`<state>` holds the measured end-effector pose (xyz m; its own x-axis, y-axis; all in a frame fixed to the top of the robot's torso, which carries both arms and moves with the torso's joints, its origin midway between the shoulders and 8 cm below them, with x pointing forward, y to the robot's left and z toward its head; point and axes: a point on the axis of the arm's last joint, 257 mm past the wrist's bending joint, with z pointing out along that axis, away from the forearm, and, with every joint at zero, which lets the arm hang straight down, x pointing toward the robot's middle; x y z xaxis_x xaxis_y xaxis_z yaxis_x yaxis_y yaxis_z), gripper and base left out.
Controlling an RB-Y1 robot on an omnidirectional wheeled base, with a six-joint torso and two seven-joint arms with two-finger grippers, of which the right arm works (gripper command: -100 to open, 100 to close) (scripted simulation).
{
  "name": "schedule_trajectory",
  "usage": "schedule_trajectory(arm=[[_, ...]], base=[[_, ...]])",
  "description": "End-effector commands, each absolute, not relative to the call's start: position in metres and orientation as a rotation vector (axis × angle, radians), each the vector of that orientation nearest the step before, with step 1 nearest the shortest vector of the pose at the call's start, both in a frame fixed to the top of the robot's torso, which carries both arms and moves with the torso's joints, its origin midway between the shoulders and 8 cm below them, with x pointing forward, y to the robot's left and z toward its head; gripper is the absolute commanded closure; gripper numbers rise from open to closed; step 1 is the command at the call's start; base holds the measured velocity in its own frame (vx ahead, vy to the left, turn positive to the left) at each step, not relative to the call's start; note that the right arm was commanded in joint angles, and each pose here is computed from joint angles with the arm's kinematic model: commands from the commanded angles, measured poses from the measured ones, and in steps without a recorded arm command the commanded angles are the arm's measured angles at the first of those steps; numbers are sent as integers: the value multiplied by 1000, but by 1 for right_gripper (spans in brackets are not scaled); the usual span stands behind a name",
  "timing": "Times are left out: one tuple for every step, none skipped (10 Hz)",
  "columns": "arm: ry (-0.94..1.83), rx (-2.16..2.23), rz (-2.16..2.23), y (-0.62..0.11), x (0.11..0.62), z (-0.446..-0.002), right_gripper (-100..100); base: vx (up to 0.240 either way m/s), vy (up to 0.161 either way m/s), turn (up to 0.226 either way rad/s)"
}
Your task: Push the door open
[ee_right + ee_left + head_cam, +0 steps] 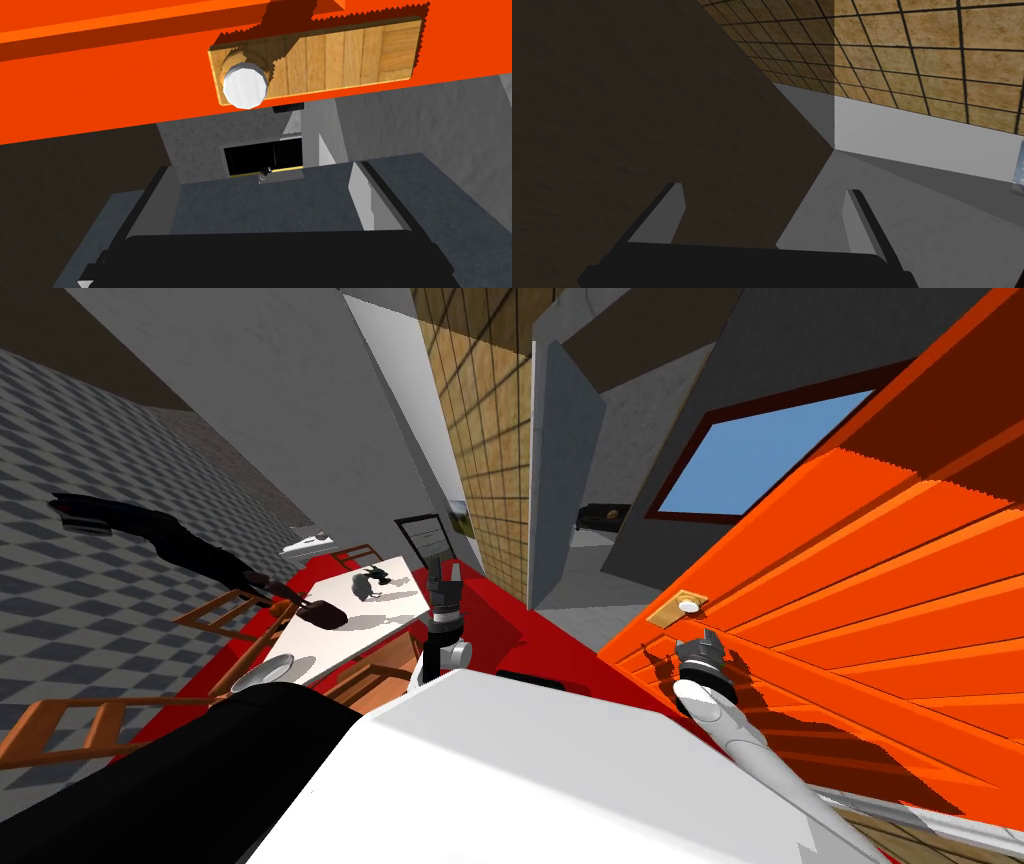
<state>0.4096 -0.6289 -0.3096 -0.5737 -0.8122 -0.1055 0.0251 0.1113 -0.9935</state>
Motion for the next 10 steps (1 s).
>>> schedule_trajectory(arm=[[1678, -807, -1584, -634, 409, -304, -100], [1660, -832, -1615, -638, 408, -300, -100], [1645, -853, -1639, -641, 408, -297, -100], [1656, -838, -1621, -639, 408, -299, -100], [1656, -838, -1628, -641, 408, -298, -100], [1658, -837, -1630, -642, 408, -298, -100], [1661, -834, -1632, -644, 407, -298, -100], [1663, -832, -1634, -645, 407, -298, -100], [1665, -830, -1636, -646, 407, -297, -100], [1668, -827, -1639, -649, 407, -297, -100]], base=[[49, -26, 55], [54, -23, 58], [54, -32, 60], [23, -16, 14], [84, -58, 21], [130, -72, 37], [125, -125, 37], [139, -146, 42], [162, -126, 28], [170, -132, 29]])
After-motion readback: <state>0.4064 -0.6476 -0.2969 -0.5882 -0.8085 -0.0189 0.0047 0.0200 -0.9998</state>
